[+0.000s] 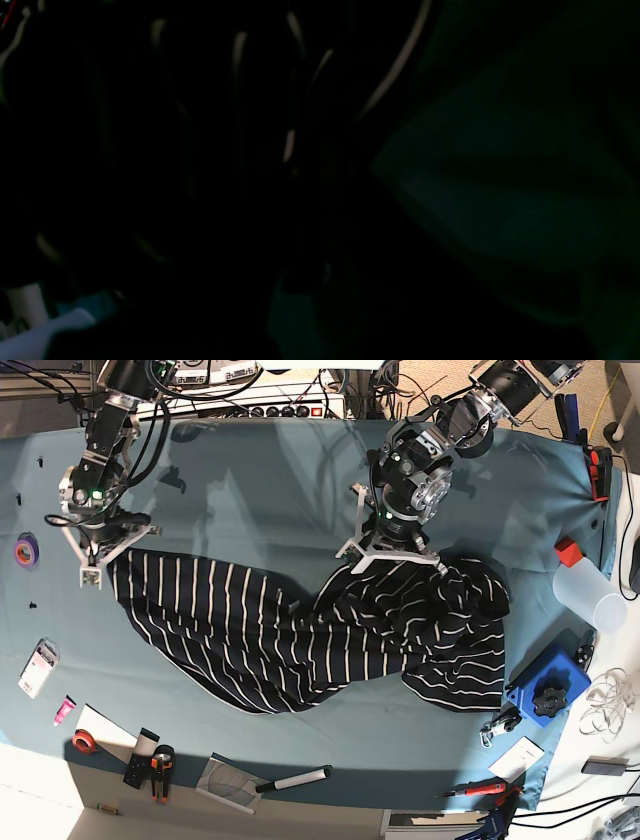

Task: Layout the t-shirt on the table in an organized manner, then fold the t-shirt properly
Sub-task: 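Lift the shirt with both grippers and swing it toward the table edge, then lower the held shirt onto the table with both grippers, spreading it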

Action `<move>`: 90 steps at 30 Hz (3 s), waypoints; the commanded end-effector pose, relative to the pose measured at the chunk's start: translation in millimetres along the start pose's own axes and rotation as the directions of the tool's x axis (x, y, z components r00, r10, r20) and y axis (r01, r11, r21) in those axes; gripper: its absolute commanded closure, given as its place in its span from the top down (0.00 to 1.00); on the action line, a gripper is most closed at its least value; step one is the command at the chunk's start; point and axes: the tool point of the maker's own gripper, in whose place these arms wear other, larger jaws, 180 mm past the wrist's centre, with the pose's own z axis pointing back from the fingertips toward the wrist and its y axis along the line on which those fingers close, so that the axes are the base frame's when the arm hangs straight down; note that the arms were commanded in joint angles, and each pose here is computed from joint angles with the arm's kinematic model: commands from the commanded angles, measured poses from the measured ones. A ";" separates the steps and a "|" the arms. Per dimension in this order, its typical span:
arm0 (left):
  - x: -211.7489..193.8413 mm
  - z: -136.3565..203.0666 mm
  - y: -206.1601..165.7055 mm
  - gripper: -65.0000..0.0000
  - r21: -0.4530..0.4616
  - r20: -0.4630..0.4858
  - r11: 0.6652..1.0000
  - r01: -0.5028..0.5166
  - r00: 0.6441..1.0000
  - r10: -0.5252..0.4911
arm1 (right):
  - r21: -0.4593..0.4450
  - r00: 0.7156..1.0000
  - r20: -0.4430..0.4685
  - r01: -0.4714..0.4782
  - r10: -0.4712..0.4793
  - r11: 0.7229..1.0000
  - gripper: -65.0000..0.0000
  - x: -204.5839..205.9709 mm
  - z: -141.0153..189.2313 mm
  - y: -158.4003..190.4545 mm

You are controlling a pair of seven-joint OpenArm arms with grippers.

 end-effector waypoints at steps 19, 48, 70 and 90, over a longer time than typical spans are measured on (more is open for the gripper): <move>-5.9 84.5 32.0 0.00 0.216 -0.072 0.974 -0.065 0.994 0.082 | -0.004 0.893 0.433 0.138 -0.123 0.990 0.00 115.5 93.9 -67.2; 7.9 99.8 109.4 0.00 0.158 0.212 0.924 -0.347 0.926 0.312 | 0.090 0.895 0.429 0.097 -0.127 0.991 0.00 132.4 70.6 -44.9; 151.3 47.3 374.5 0.00 0.312 0.479 0.840 -0.443 0.837 0.264 | 0.397 0.595 0.689 0.169 -0.414 0.902 0.00 443.4 95.2 -68.5; 211.9 160.9 501.5 0.00 0.219 0.508 0.791 -0.571 0.759 0.407 | 0.529 0.561 0.674 0.089 -0.481 0.844 0.00 492.4 163.2 -75.0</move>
